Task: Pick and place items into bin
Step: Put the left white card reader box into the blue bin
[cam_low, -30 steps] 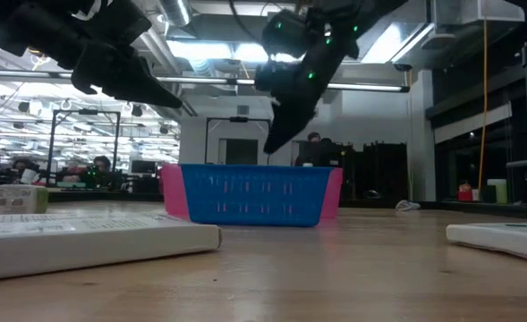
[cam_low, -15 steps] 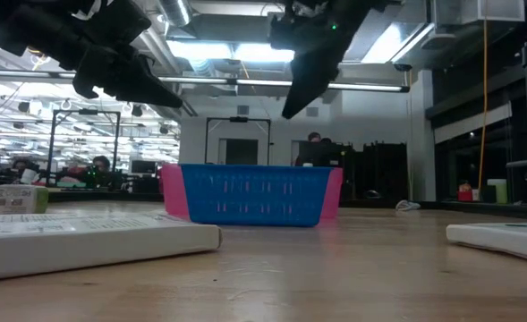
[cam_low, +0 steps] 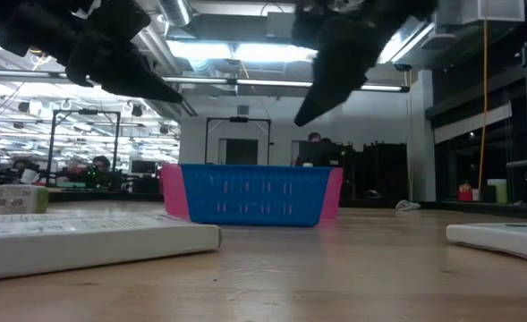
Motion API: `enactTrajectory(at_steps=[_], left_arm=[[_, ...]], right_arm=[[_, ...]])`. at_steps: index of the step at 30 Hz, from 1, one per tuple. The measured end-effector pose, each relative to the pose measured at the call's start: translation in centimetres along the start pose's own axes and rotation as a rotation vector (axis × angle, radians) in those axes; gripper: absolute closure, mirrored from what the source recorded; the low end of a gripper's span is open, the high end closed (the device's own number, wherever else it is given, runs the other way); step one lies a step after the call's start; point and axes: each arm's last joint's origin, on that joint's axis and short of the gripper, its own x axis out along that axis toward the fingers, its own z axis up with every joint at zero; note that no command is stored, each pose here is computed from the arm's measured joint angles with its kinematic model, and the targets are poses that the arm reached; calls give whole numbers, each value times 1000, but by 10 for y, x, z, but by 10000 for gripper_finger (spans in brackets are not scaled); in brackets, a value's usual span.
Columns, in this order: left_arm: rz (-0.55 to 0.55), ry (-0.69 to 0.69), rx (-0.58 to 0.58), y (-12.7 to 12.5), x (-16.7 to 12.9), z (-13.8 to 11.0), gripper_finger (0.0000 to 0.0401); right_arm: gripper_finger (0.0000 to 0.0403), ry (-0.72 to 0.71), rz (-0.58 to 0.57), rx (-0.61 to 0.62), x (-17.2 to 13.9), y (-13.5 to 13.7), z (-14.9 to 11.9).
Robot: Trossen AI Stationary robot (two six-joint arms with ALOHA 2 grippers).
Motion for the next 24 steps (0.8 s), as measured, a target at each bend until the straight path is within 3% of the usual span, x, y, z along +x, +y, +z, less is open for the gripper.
enactTrajectory(at_steps=[9, 15, 24], left_arm=[[-161, -44, 13, -12, -3, 3, 398], [-183, -40, -17, -32, -8, 9, 398], [-263, 90, 25, -78, -7, 14, 399]], right_arm=[[370, -334, 103, 47, -17, 8, -37], [370, -352, 157, 111, -13, 17, -59], [370, -458, 272, 145, -27, 49, -56]])
